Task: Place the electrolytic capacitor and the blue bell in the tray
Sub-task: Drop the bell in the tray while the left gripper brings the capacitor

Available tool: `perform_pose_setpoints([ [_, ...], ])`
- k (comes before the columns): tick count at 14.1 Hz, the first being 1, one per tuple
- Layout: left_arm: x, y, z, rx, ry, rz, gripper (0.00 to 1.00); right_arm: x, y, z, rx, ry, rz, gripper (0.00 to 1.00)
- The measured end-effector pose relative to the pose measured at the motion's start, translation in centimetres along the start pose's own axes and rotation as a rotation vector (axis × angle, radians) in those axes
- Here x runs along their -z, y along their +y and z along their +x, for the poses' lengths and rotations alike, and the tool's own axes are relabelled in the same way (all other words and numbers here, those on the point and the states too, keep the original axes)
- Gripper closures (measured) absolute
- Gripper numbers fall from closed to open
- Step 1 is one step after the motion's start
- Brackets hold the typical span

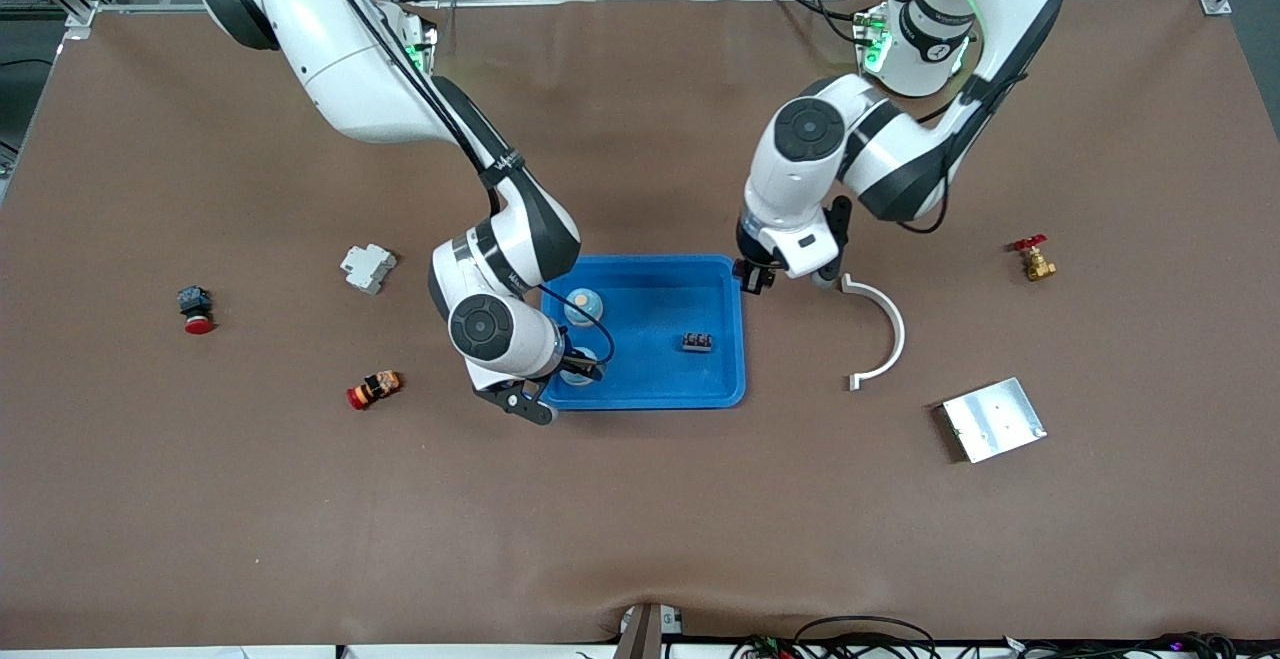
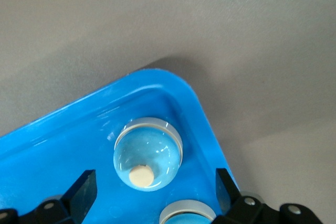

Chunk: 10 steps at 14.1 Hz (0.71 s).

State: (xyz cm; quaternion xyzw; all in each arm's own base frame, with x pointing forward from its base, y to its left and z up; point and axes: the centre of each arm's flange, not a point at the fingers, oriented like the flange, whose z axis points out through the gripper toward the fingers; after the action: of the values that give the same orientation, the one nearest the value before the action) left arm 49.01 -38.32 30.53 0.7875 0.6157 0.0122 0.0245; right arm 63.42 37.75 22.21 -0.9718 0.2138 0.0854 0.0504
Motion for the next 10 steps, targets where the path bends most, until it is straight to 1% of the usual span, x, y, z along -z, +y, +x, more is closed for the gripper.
perform_pose_setpoints([
  [3, -3.3, 0.9, -2.6, 0.068, 0.003, -0.001, 0.7, 1.8, 1.2, 2.2, -0.023, 0.012, 0.015, 0.0],
  [4, -4.2, 1.1, -3.2, 0.085, -0.001, 0.005, 0.7, 2.7, 1.9, 3.1, -0.024, 0.008, 0.009, 0.0],
  [5, -5.0, 1.3, -3.7, 0.1, -0.001, 0.01, 0.7, 4.0, 3.1, 4.1, -0.012, -0.001, -0.004, 0.0],
  [7, -6.4, 1.3, -4.6, 0.117, 0.015, 0.015, 0.7, 7.8, 6.5, 6.6, 0.068, -0.018, -0.045, 0.0],
  [9, -7.6, 1.1, -5.6, 0.132, 0.038, 0.014, 0.7, 13.2, 11.0, 8.9, 0.132, -0.03, -0.081, 0.0],
  [10, -8.1, 1.0, -5.9, 0.139, 0.047, 0.014, 0.7, 15.9, 13.0, 9.6, 0.135, -0.027, -0.092, 0.0],
])
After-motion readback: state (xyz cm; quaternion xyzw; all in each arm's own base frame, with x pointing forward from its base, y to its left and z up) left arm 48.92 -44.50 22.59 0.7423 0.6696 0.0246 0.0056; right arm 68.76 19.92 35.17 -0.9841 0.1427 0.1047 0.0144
